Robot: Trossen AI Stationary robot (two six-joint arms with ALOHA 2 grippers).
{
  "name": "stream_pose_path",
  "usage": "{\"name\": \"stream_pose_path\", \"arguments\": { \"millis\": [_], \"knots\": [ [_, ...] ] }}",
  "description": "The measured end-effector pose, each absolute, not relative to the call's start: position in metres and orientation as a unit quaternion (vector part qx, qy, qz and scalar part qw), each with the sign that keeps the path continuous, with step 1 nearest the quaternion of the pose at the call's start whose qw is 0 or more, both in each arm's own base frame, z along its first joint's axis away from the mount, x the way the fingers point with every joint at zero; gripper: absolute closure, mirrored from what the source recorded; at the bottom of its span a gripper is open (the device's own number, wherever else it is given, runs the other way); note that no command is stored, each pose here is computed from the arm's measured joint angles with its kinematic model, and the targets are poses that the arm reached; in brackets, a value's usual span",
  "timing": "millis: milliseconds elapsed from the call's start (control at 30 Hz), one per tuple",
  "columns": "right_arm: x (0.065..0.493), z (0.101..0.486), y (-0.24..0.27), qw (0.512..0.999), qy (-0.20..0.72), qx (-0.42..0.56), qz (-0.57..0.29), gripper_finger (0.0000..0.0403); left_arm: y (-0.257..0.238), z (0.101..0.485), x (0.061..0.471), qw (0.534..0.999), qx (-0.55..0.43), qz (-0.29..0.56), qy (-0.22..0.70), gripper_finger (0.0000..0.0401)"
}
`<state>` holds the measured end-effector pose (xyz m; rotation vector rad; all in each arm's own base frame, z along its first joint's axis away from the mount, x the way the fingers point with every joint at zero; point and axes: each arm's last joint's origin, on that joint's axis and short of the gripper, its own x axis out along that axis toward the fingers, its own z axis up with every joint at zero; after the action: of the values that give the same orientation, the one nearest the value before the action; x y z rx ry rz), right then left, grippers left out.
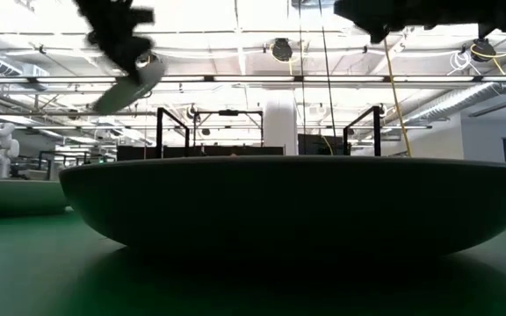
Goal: Place and stack plates onto a shelf
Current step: Stack the white plate on top of the black plate on the shelf
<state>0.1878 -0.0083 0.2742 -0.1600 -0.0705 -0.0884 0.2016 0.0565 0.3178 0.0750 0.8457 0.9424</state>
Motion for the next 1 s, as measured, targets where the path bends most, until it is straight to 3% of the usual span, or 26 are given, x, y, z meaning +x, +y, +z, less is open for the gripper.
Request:
{"name": "stream_pose_path", "arguments": {
  "millis": [133, 300, 667, 1000],
  "knots": [
    [0.176, 0.287, -0.005, 0.994, -0.079, -0.079, -0.009, 0.0298, 0.054, 0.348, 0.240, 0.862, 0.115, 0.368, 0.328, 0.0389],
    [0.160, 0.294, -0.005, 0.992, -0.095, -0.078, -0.012, 0.0298, 0.059, 0.351, 0.292, 0.885, 0.180, 0.292, 0.315, 0.0389],
    [0.147, 0.298, -0.005, 0.993, -0.096, -0.074, -0.012, 0.0298, 0.083, 0.278, 0.392, 0.878, 0.271, 0.179, 0.353, 0.0389],
    [0.147, 0.298, -0.005, 0.992, -0.097, -0.078, -0.012, 0.0298, 0.110, 0.226, 0.431, 0.865, 0.281, 0.150, 0.387, 0.0367]
  ]
}}
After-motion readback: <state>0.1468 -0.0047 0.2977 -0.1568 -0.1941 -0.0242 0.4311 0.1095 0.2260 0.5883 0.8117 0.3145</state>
